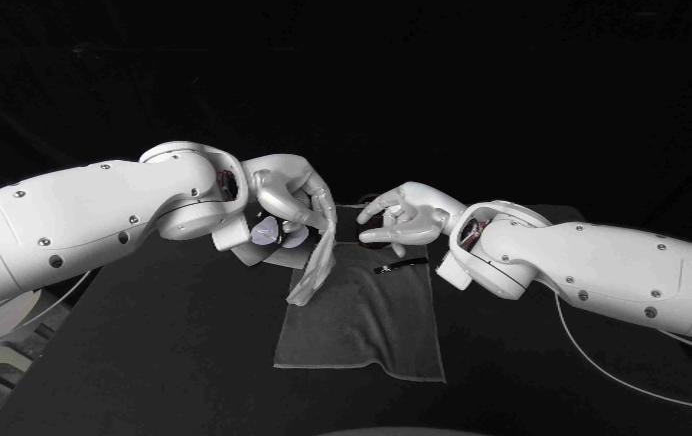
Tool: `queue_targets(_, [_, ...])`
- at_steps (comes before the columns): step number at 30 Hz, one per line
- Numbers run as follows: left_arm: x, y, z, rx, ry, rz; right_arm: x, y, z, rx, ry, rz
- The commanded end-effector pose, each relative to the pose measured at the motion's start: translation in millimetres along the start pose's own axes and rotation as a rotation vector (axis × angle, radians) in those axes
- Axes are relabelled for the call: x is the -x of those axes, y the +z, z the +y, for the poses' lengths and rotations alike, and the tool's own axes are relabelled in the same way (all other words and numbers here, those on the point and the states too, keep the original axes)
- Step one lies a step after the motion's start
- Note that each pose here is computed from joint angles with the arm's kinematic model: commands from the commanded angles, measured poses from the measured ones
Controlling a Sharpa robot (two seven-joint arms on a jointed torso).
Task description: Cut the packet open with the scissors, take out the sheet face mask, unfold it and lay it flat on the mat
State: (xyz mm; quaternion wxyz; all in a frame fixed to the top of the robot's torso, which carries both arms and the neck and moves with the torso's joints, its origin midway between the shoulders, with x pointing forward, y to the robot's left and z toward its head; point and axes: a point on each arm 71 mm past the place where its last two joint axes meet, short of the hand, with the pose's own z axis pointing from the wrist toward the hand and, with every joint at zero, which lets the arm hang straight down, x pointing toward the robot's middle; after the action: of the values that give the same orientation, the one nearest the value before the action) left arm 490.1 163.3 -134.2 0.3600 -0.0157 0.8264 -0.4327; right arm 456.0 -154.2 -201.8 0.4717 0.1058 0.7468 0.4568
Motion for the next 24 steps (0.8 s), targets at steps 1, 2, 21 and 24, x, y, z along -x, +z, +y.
queue_targets(1, [-1.4,1.9,-1.7,0.017,0.033,0.028,0.2,3.2,10,0.061,0.006,-0.052])
queue_targets(2, [-1.4,2.4,-1.9,0.019,0.035,0.028,-1.4,4.4,12,0.068,0.008,-0.052])
queue_targets(21, [1.5,10.1,-4.9,0.026,0.050,-0.019,-18.5,14.0,23,0.070,0.009,0.052])
queue_targets(24, [1.5,10.6,-5.6,0.024,0.047,-0.023,-19.9,15.0,24,0.067,0.005,0.059])
